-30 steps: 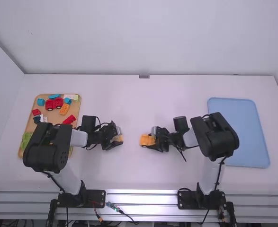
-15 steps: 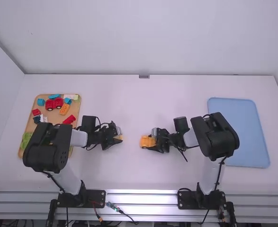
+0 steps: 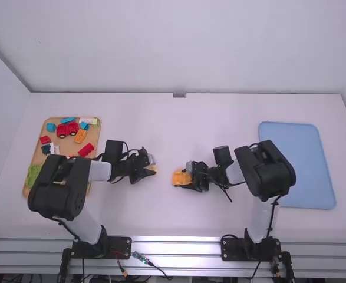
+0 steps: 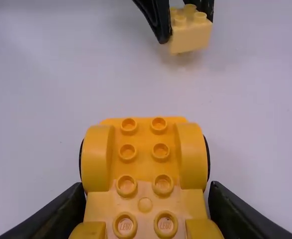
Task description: Assemble lego blocks to make yellow taxi
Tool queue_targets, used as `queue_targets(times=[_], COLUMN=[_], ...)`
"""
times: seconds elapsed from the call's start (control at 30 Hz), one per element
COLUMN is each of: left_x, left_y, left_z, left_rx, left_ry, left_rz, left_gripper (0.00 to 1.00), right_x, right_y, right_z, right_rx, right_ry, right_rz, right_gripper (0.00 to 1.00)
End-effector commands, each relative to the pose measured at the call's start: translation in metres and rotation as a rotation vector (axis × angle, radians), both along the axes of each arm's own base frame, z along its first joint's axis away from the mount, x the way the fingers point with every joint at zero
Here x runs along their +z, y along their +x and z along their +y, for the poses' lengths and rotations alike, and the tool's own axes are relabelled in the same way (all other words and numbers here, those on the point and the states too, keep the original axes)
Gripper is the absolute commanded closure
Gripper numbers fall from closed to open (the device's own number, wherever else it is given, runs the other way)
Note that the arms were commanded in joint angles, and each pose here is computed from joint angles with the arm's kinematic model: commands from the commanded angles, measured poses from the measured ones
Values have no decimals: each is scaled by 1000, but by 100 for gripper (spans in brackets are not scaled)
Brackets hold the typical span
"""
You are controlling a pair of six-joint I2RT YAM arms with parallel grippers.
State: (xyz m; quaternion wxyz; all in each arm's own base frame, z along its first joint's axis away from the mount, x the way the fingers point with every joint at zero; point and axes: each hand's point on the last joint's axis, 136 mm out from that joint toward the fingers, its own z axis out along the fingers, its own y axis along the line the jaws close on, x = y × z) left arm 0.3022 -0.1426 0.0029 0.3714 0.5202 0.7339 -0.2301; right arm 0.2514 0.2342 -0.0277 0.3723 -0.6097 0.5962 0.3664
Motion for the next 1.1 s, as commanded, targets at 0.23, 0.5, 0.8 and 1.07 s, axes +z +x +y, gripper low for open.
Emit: queue_targets(times=[0.23,0.5,0.8,1.07], left_x=[35,39,41,38], left_y=[-22,-31,-26,-32], left_z=[-30,-55,-75,-94], left_rx=[-192,-283,-321,-375], left_ry=[-110,-104,-104,-76], left_rz=[-84,-127,-134,-129], left_gripper=[98,98,98,98], right_x=[-12,-12,-5,-6], right_y=[8,6,1,1], right_z=[2,6,10,9], right_rx=[-31,5,41,43], right_ry=[-74,-83,-42,-43], right_rz=[30,22,12,9], right_gripper=[39,39,39,39])
